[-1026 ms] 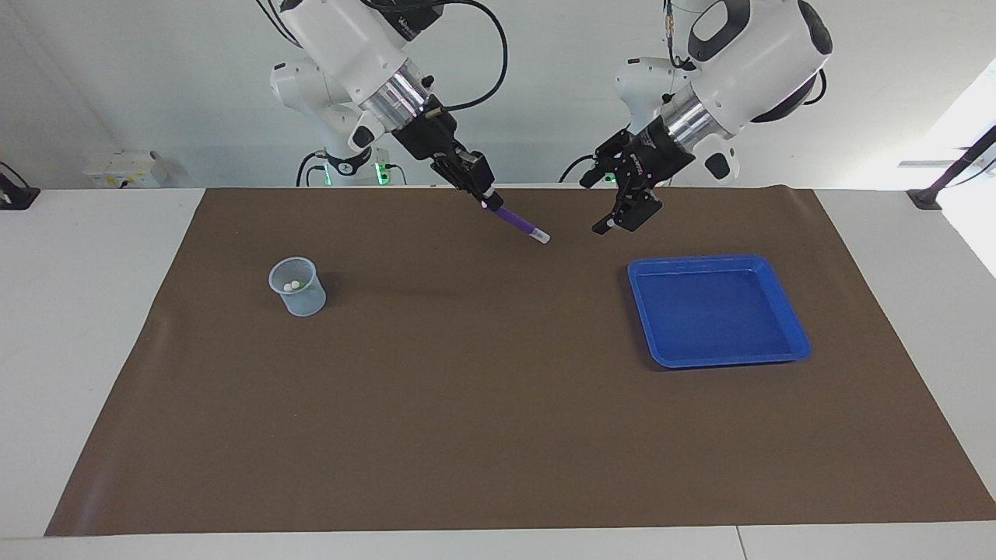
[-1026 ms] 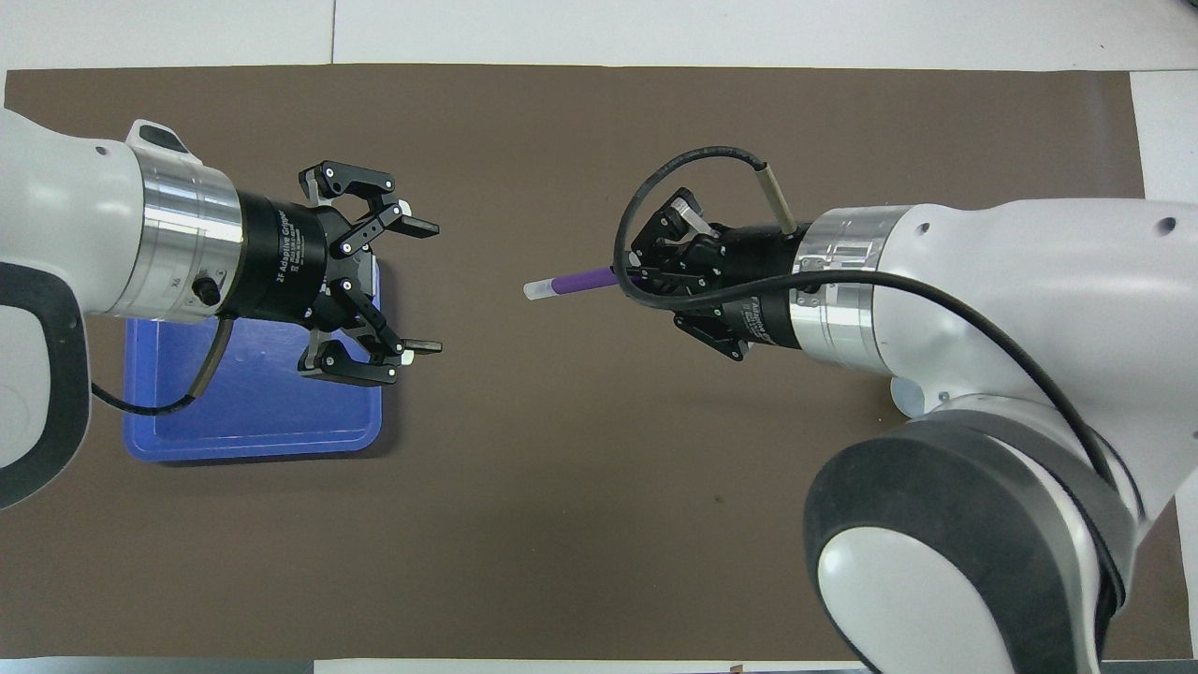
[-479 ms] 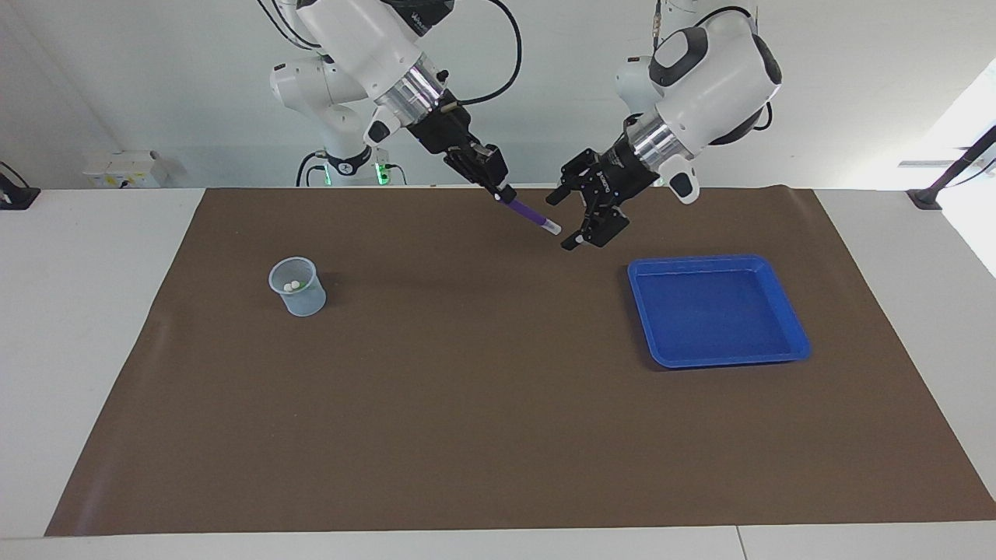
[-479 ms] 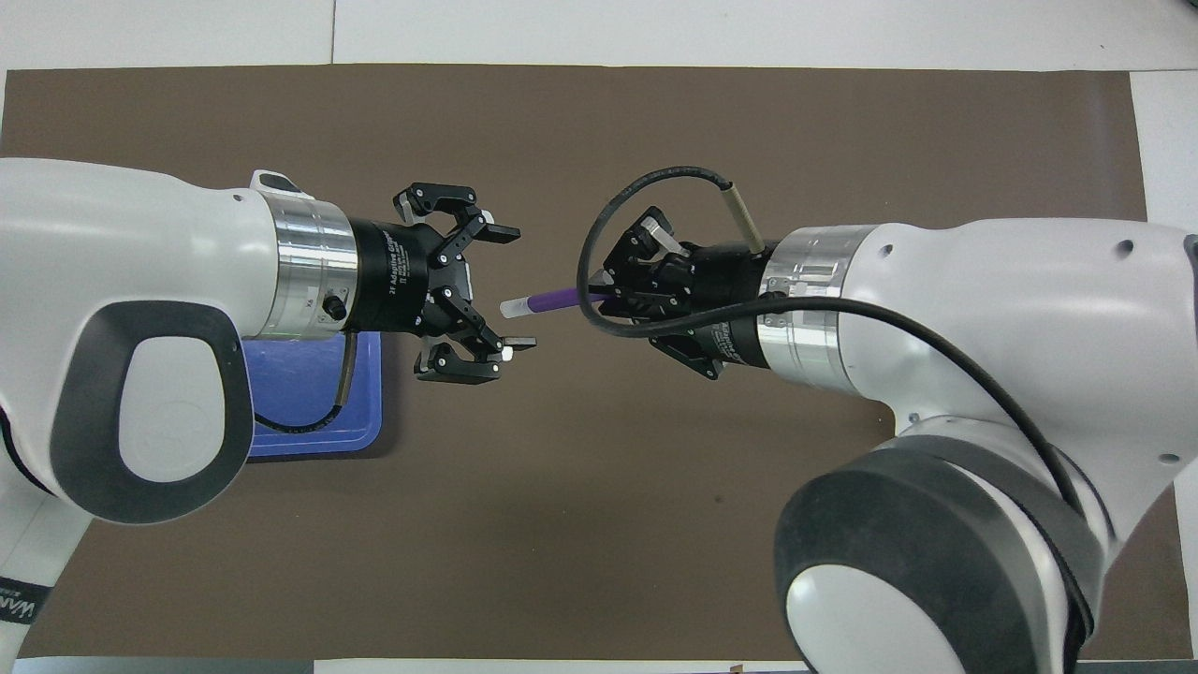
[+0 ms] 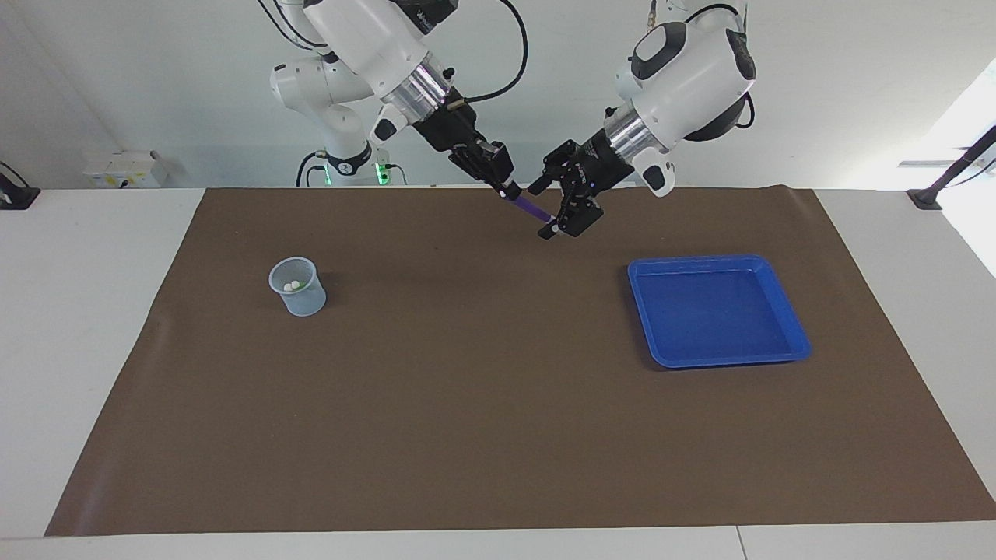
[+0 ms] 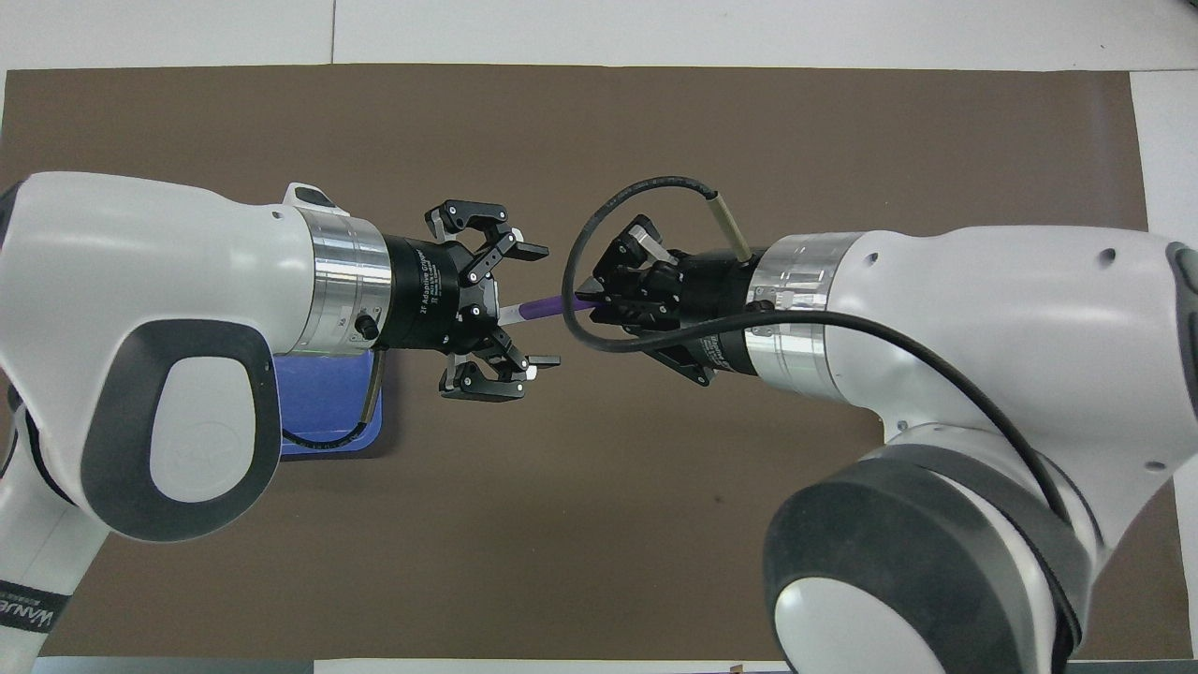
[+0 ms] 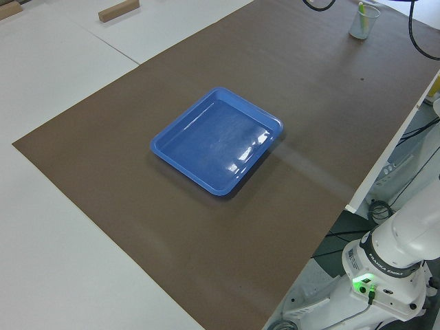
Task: Right arm passes pens to left for tray arrangement
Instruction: 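Bring the purple pen toward the open left gripper, then close the left gripper on the pen while the right gripper releases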
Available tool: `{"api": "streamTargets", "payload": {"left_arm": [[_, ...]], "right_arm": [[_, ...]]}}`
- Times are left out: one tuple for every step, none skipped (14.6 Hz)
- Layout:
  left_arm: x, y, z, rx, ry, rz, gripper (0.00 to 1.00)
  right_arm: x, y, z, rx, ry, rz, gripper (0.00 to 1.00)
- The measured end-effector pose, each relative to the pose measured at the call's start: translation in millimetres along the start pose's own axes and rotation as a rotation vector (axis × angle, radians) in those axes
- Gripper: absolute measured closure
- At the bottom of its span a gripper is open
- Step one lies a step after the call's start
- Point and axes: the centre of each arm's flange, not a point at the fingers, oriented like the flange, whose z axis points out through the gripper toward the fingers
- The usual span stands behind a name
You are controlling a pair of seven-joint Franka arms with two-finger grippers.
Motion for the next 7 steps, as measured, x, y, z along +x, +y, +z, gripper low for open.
{"api": "streamTargets", "payload": {"left_arm": [[-0.7,-0.6,0.6,0.001,0.000,-0.001,0.04],[-1.5,-1.3,1.3,0.003,0.000,0.000,0.09],[-2.1,-1.9,1.8,0.004,0.000,0.001,0.09],[-2.6,-2.3,2.2,0.006,0.000,0.001,0.15],[-2.9,-2.6,2.0,0.007,0.000,0.002,0.15],[-3.8,-3.1,1.2,0.009,0.000,0.003,0.18],[-4.9,-3.6,0.1,0.010,-0.001,0.005,0.18]], "right_arm": [[0.1,0.0,0.0,0.000,0.000,0.000,0.81],[0.2,0.0,-0.1,0.000,0.000,0.000,0.81],[0.4,0.0,-0.2,0.000,0.000,0.001,0.81],[0.6,0.1,-0.3,0.000,0.001,0.001,0.81],[0.9,0.1,-0.5,0.001,0.001,0.001,0.81],[1.2,0.1,-0.6,0.001,0.001,0.002,0.81],[1.4,0.1,-0.7,0.001,0.001,0.002,0.81]]}}
